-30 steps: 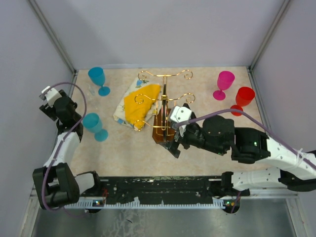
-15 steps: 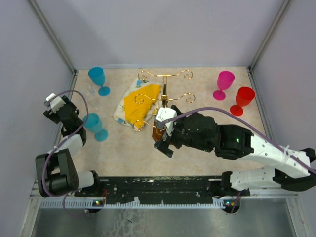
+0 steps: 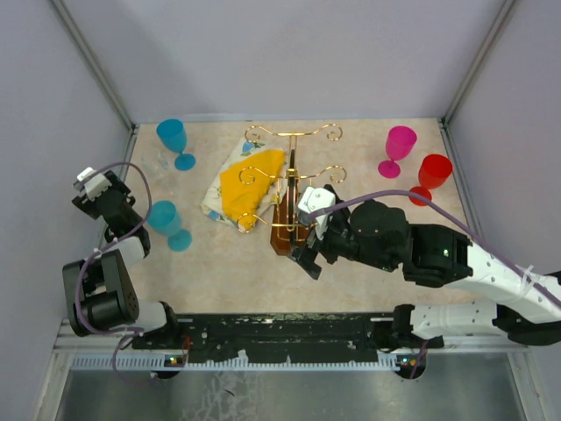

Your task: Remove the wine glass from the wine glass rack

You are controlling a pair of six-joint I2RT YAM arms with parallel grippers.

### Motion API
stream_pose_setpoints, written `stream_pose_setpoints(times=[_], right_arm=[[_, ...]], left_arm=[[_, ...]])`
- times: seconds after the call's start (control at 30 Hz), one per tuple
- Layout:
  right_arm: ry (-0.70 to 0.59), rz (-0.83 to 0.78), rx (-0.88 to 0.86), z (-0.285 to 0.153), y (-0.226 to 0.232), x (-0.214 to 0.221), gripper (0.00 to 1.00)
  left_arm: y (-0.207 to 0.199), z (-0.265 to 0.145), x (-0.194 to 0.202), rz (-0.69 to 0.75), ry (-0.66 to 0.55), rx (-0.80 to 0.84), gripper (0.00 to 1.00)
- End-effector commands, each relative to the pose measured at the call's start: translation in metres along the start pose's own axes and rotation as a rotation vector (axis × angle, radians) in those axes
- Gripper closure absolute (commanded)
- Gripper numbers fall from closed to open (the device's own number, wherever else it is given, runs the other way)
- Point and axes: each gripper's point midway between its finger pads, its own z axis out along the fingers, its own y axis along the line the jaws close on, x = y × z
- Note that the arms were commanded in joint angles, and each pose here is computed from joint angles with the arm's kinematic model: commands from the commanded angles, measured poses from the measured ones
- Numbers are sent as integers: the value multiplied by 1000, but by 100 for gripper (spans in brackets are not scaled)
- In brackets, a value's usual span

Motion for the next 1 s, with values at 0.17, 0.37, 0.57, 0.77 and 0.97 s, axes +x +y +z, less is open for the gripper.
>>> stream_pose_setpoints(times=[0.17,0.37,0.57,0.77,0.97], right_arm=[[-26,11,36,-4,-12,3,1],[-7,-1,39,0,-14,10,1],[3,-9,41,4,-16,11,1],[5,-9,39,4,-15,12,1],[1,-14,32,6,-14,9,1]], left_arm=[[3,10,-1,-71,-26,38,47],[-1,10,4,-43,-51,77,48],[-4,12,14,-14,-38,97,47],[-7,16,18,11,-31,103,43],[-5,15,28,22,1,98,40]])
